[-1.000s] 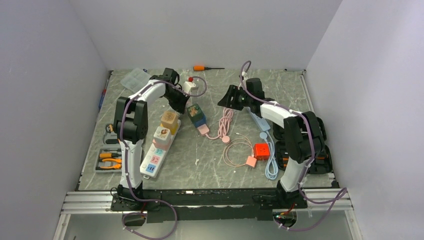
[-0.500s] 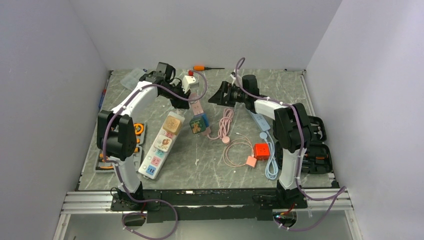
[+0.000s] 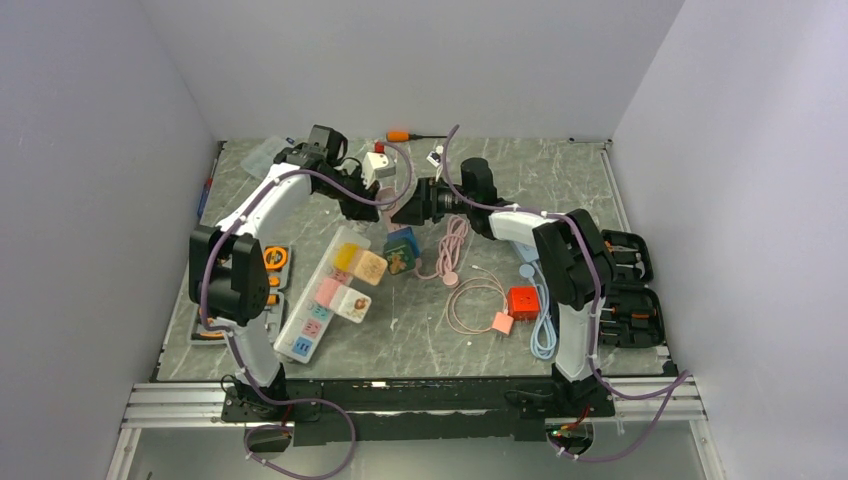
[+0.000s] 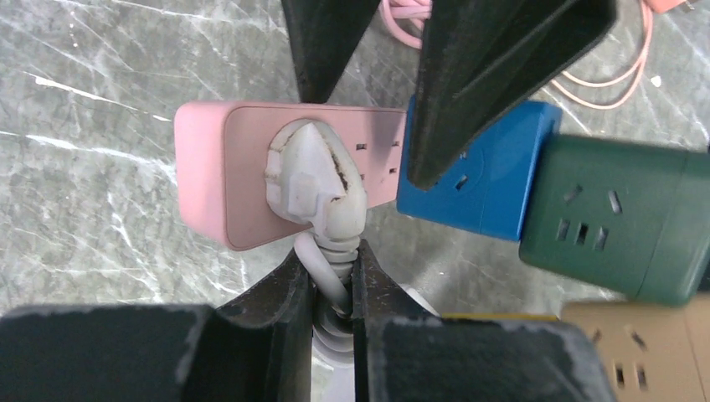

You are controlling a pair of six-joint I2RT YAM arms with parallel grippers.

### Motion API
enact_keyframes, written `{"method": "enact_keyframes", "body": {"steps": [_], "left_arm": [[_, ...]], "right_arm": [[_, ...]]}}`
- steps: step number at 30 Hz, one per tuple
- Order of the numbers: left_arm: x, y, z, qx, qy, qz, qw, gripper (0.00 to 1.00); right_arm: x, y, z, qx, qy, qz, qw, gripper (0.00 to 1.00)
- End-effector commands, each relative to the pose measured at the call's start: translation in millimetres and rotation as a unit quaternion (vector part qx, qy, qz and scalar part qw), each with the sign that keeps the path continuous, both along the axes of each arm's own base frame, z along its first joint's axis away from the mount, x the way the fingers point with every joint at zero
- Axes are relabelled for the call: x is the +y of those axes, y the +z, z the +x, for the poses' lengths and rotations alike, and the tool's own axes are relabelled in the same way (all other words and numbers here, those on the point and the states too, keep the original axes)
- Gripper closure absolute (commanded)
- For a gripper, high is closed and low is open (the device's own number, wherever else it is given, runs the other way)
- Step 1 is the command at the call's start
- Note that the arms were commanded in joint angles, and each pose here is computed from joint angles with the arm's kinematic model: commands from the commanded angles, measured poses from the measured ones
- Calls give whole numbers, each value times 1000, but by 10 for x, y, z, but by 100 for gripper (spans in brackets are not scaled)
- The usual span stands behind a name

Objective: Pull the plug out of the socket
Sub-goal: Remove the plug from the socket.

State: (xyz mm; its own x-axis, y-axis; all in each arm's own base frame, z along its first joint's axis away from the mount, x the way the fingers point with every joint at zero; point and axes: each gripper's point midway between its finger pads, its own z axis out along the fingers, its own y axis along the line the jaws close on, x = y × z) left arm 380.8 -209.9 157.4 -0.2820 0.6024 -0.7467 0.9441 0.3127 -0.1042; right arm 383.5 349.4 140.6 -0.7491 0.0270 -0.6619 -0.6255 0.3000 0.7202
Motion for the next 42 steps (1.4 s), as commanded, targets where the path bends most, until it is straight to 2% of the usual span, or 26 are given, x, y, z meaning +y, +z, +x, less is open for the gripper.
{"method": "enact_keyframes", "body": {"steps": [1, 8, 15, 18, 23, 24, 27, 30, 31, 32, 33, 34, 36, 42], "left_arm": [[-145, 643, -191, -54, -47, -70, 995, 100], [-148, 666, -244, -52, -50, -75, 995, 100], [-175, 678, -220, -49, -45, -84, 994, 100], [-191, 670, -228, -45, -45, -86, 994, 100], [-202, 630, -269, -39, -39, -86, 995, 98], [-200, 620, -272, -40, -38, -87, 995, 95], [-201, 603, -281, -38, -32, -89, 995, 72], [-218, 621, -284, -31, -28, -96, 994, 43], [-227, 627, -286, -29, -28, -100, 994, 35], [-238, 631, -294, -26, -30, -103, 994, 32], [-250, 637, -313, -22, -35, -107, 993, 20], [-264, 637, -331, -17, -41, -110, 993, 14], [-286, 612, -364, -8, -53, -109, 993, 9], [-292, 438, -447, 14, -83, -92, 992, 9]], "right_arm": [[55, 248, 38, -74, 28, 42, 996, 20], [275, 234, -126, -92, 75, 57, 991, 24], [422, 148, -410, -80, 127, 77, 986, 33], [434, 119, -435, -70, 131, 81, 986, 48], [358, 241, -419, -83, 122, 87, 985, 89], [329, 262, -421, -85, 120, 85, 985, 100], [251, 284, -456, -95, 113, 71, 986, 100], [208, 398, -521, -113, 116, 67, 985, 100], [196, 431, -538, -120, 117, 67, 984, 100], [183, 453, -556, -124, 119, 64, 983, 100], [171, 473, -567, -129, 120, 62, 982, 100], [162, 492, -577, -133, 122, 58, 982, 100], [157, 514, -587, -141, 126, 48, 981, 100], [152, 706, -657, -182, 143, 39, 972, 100]]}}
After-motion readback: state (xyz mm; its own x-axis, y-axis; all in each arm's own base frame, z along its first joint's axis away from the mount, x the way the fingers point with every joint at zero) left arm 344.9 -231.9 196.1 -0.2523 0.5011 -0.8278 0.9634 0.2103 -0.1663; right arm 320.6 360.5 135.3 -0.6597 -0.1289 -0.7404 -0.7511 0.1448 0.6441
